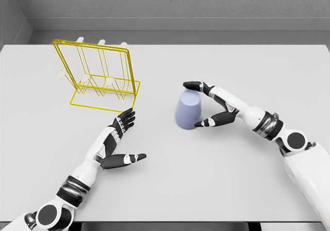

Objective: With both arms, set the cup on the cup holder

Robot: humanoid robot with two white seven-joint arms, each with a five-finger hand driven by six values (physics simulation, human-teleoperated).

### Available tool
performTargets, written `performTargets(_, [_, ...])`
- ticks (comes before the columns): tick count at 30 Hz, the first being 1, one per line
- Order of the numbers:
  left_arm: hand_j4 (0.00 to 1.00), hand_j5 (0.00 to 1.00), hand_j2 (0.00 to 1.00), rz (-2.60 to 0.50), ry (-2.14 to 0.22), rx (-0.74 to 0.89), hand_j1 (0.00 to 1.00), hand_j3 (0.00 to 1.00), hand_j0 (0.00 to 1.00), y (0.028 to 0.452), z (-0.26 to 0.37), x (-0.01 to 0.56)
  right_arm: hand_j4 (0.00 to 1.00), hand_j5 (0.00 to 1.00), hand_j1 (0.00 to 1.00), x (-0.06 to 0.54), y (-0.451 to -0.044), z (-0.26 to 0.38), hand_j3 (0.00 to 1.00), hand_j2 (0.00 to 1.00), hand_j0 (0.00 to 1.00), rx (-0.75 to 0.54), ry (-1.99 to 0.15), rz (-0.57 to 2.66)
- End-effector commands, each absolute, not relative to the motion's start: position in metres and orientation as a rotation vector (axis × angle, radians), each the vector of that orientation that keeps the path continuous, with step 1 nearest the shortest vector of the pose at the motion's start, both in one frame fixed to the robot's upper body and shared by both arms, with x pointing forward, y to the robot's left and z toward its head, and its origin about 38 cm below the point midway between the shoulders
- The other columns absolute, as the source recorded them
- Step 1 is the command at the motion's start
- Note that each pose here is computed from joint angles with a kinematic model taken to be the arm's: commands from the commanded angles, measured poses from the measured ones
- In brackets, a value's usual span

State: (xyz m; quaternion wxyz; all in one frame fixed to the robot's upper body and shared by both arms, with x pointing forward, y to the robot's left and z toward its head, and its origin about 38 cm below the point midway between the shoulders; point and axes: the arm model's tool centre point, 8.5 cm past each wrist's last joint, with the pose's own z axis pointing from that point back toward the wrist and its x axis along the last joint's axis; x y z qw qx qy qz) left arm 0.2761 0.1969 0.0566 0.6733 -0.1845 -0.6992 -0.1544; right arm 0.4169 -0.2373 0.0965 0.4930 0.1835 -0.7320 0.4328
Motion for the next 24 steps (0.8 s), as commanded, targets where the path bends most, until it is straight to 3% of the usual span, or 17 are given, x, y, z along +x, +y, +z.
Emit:
performTargets(1, [1.00, 1.00, 1.00, -0.350, -1.575, -0.415, 1.00, 1.00, 1.00, 0.197, 0.057, 0.276, 1.00, 1.00, 1.00, 0.417, -0.241, 0.097, 1.00, 1.00, 1.00, 0.441, -1.775, 1.039])
performTargets(15, [1.00, 1.00, 1.00, -0.357, -1.615, -0.420, 1.00, 1.00, 1.00, 0.181, 0.063, 0.281, 1.00, 1.00, 1.00, 0.419, -0.253, 0.097, 1.00, 1.00, 1.00, 0.417, -1.775, 1.015])
performTargets(24, [1.00, 1.00, 1.00, -0.303, -1.624, -0.398, 1.00, 1.00, 1.00, 0.146, 0.063, 0.299, 1.00, 1.00, 1.00, 0.424, -0.339, 0.118, 1.00, 1.00, 1.00, 0.210, -1.768, 0.959])
